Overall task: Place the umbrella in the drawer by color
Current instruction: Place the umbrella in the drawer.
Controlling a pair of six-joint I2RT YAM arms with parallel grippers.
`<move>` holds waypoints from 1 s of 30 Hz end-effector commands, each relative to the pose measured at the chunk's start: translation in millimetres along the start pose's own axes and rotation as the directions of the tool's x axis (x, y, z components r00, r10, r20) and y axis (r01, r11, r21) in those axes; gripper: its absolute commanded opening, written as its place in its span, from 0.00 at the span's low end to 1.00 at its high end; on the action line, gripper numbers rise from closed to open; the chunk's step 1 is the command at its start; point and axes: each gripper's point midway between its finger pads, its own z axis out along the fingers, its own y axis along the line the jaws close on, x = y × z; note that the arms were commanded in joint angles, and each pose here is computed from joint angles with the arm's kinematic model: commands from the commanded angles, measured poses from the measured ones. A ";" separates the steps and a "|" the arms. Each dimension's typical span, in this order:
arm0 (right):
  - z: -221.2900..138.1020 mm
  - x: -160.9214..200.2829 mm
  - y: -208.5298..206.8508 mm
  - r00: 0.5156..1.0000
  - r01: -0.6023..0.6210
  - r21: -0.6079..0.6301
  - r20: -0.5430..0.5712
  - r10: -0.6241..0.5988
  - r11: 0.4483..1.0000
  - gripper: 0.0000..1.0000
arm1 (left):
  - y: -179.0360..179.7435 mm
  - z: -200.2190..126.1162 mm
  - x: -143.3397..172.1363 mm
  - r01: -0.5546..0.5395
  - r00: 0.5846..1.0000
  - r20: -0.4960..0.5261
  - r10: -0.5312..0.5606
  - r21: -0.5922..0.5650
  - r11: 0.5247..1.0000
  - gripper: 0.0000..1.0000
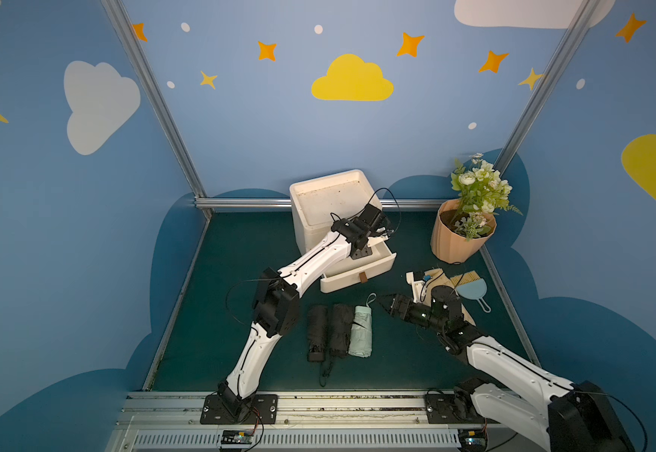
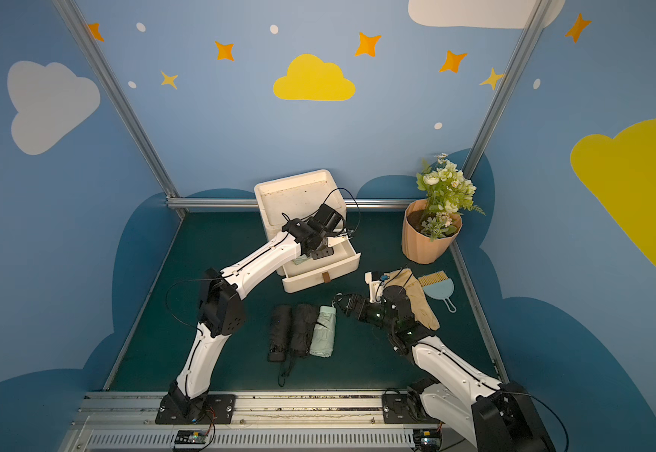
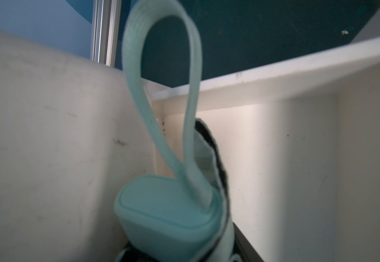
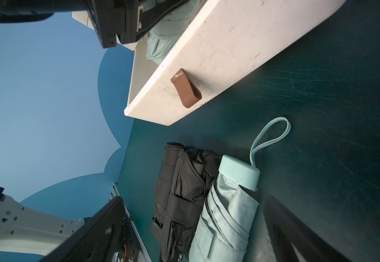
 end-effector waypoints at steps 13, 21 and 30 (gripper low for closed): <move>-4.8 2.6 -2.5 1.000 0.010 0.008 -0.001 -0.010 1.000 0.97 | 30.1 -3.4 0.6 0.003 1.000 -0.010 -0.004 -0.107 0.994 0.85; -5.7 3.6 -3.8 1.000 0.011 0.016 -0.012 -0.011 1.000 0.97 | 35.3 -7.1 -0.7 0.007 1.000 -0.003 -0.007 -0.122 0.993 0.86; -4.3 12.8 -5.8 0.986 -0.082 0.104 -0.134 0.095 0.991 0.96 | 56.9 -72.1 -12.7 0.159 0.981 0.129 -0.145 -0.105 0.982 0.87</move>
